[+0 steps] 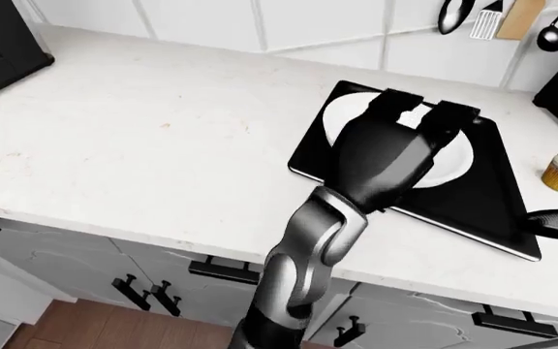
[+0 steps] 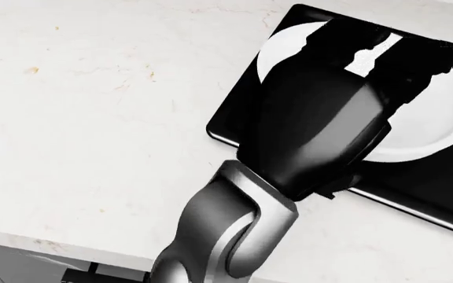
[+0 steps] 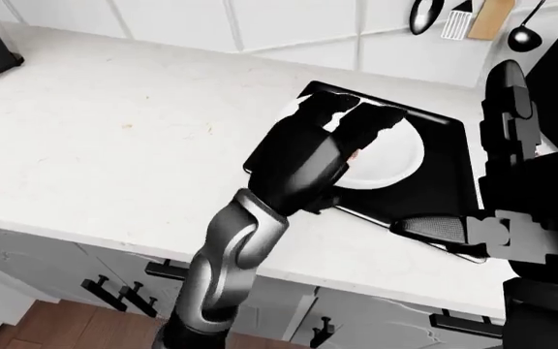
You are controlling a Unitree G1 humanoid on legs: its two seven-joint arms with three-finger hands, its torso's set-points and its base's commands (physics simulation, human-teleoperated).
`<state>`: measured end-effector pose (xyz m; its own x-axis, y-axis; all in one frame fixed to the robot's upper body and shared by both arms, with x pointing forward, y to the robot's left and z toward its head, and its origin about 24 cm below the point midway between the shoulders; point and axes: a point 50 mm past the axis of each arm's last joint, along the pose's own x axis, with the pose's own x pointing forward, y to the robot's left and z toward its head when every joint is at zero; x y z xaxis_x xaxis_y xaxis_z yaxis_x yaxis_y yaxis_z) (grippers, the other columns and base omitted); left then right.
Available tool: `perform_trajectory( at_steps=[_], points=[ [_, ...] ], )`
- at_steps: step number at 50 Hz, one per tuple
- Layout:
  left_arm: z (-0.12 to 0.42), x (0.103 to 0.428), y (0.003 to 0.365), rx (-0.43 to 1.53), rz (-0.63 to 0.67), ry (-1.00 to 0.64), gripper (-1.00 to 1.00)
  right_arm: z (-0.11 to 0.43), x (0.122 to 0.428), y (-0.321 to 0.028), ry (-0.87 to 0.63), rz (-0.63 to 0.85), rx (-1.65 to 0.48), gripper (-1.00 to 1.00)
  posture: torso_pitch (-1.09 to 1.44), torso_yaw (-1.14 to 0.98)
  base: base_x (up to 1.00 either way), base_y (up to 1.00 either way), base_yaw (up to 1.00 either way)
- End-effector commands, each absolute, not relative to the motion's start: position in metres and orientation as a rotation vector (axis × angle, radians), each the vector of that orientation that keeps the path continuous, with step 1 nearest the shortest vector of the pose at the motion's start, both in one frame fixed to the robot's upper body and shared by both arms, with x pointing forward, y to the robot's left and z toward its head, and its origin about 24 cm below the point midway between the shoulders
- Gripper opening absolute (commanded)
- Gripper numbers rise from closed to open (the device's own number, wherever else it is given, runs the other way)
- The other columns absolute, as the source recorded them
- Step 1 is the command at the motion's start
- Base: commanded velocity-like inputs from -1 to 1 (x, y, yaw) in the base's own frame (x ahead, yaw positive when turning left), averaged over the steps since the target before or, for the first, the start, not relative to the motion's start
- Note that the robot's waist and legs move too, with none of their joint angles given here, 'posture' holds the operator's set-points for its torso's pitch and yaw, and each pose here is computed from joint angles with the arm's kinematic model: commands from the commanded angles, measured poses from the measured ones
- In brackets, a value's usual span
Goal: Pick up the bowl with cake and place it on the tray. Pick up the cupcake and place it on the tray.
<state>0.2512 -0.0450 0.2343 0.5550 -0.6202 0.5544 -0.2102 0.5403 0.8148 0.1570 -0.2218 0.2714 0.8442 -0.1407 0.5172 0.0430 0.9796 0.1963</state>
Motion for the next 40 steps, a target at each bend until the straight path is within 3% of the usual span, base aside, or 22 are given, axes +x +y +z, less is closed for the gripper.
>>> perform_trajectory(
  at_steps=[1,10,21,28,31,36,40],
  points=[
    [0.250,0.241,-0.039,0.972,-0.263,-1.043,0.47,0.278,0.153,-0.222,-0.614,-0.099,0.168,1.00,0.00,0.00,0.00,0.00,0.00],
    [0.262,0.230,-0.007,0.908,-0.207,-1.005,0.51,0.280,0.153,-0.221,-0.612,-0.096,0.162,1.00,0.00,0.00,0.00,0.00,0.00],
    [0.295,0.253,0.065,0.679,-0.080,-0.854,0.54,0.284,0.157,-0.213,-0.599,-0.069,0.134,1.00,0.00,0.00,0.00,0.00,0.00],
    [0.304,0.263,0.104,0.575,-0.035,-0.777,0.74,0.286,0.164,-0.204,-0.581,-0.040,0.111,1.00,0.00,0.00,0.00,0.00,0.00],
    [0.301,0.270,0.116,0.495,-0.044,-0.690,1.00,0.287,0.166,-0.202,-0.574,-0.046,0.086,1.00,0.00,0.00,0.00,0.00,0.00],
    [0.292,0.274,0.134,0.343,-0.063,-0.477,1.00,0.282,0.173,-0.201,-0.548,-0.078,0.047,1.00,0.00,0.00,0.00,0.00,0.00],
    [0.293,0.272,0.139,0.276,-0.093,-0.419,1.00,0.283,0.176,-0.198,-0.542,-0.087,0.020,1.00,0.00,0.00,0.00,0.00,0.00]
  ],
)
